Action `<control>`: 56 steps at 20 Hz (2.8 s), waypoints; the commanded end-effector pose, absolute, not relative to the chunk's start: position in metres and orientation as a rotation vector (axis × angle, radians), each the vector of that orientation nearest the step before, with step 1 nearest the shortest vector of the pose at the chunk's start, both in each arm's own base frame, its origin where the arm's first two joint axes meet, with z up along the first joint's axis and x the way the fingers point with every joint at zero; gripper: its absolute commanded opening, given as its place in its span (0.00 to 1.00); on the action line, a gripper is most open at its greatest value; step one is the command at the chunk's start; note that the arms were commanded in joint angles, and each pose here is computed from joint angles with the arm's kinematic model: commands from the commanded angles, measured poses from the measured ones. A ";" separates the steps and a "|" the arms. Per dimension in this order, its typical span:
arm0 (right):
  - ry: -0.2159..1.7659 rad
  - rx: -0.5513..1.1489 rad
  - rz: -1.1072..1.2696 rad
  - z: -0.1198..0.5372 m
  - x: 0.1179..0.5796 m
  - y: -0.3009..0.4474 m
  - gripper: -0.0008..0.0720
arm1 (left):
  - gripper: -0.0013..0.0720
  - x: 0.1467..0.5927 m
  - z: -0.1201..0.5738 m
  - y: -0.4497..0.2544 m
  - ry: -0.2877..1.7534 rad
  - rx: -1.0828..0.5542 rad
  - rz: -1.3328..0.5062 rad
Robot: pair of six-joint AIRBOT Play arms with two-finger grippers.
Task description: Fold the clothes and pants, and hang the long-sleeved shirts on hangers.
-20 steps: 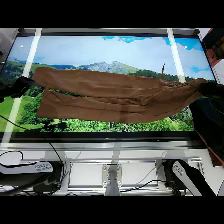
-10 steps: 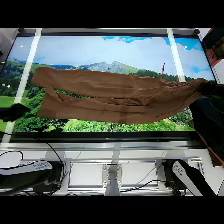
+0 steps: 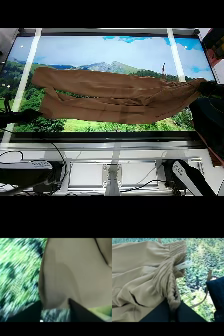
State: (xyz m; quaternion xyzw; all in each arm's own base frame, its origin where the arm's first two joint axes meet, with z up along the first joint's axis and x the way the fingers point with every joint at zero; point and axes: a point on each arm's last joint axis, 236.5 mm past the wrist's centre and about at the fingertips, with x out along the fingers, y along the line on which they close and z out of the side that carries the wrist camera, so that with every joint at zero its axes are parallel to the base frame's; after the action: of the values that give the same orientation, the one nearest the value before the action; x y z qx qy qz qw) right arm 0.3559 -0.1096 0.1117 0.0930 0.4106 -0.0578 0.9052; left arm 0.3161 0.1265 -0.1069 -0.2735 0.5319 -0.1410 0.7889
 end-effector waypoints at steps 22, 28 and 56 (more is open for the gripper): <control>1.474 0.327 -0.247 0.059 0.234 -0.101 0.07 | 0.04 0.319 0.045 0.229 1.366 -0.347 0.252; 1.690 0.393 -0.210 -0.002 0.186 -0.077 0.07 | 0.04 0.239 -0.030 0.239 1.702 -0.273 0.335; 1.215 0.679 0.039 -0.007 0.364 -0.130 0.60 | 0.98 0.369 -0.031 0.169 1.470 0.145 0.151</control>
State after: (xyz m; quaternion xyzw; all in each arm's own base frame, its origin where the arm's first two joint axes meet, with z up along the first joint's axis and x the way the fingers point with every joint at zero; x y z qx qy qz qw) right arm 0.3558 -0.1503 0.0101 0.2365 0.5433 -0.0801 0.8016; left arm 0.3553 0.1875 -0.0325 0.0451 0.6779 0.0868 0.7286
